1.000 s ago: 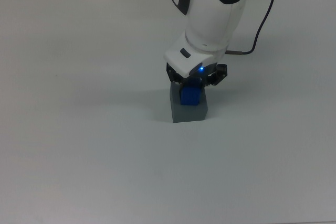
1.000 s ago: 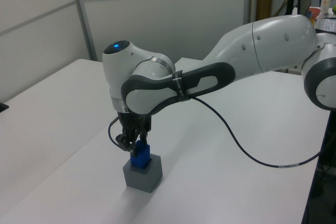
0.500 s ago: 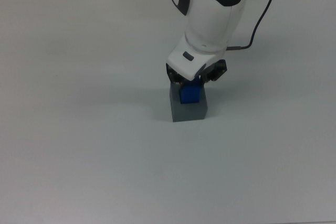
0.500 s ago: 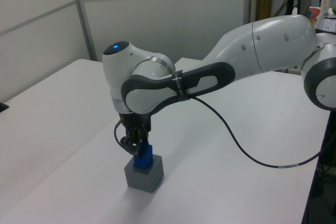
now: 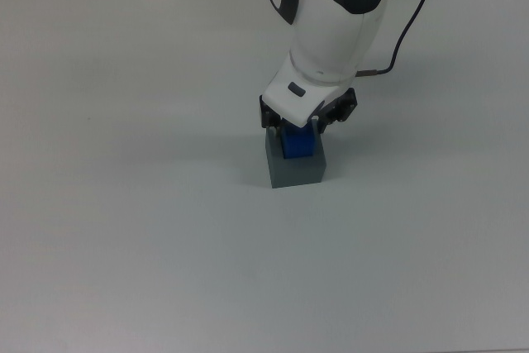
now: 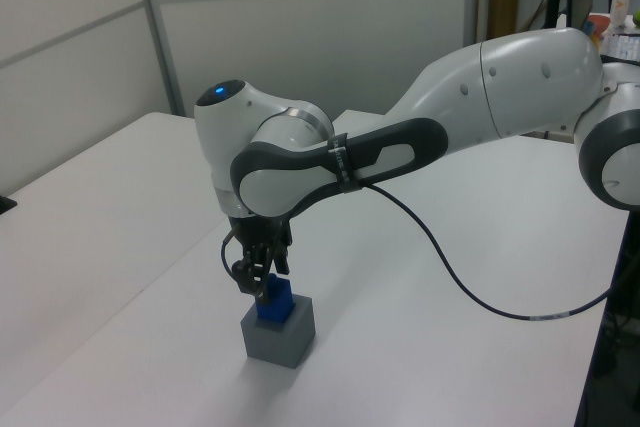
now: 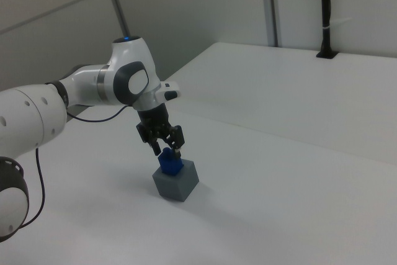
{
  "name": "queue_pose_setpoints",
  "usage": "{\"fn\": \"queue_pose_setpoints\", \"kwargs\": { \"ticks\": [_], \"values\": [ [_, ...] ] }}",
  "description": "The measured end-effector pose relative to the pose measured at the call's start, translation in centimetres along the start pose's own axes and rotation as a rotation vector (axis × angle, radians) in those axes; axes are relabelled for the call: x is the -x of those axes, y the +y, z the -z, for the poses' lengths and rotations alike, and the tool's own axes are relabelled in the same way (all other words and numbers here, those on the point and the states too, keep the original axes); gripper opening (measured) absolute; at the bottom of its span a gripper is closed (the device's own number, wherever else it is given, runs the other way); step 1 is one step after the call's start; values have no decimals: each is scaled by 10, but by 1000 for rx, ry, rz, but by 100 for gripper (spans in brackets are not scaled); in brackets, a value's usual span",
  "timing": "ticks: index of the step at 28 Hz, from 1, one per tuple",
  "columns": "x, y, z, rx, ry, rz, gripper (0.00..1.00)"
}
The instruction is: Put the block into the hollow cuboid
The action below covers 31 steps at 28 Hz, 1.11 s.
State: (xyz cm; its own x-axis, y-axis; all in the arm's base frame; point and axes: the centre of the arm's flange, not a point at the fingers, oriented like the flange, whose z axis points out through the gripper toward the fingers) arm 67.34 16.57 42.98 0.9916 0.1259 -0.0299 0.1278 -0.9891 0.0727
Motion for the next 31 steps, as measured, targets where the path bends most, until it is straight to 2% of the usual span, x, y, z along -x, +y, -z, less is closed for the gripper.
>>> {"fn": "queue_pose_setpoints", "kwargs": {
  "ticks": [5, 7, 10, 13, 17, 23, 31],
  "values": [
    [4, 12, 31, -2, 43, -51, 96],
    [11, 24, 50, 2, 50, -78, 100],
    [29, 52, 87, 10, 45, -125, 100],
    [55, 92, 130, 14, 48, -186, 100],
    [89, 135, 167, 12, 65, -252, 100],
    [122, 155, 167, 14, 42, -254, 100],
    [138, 169, 154, 6, 8, -257, 100]
  ]
}}
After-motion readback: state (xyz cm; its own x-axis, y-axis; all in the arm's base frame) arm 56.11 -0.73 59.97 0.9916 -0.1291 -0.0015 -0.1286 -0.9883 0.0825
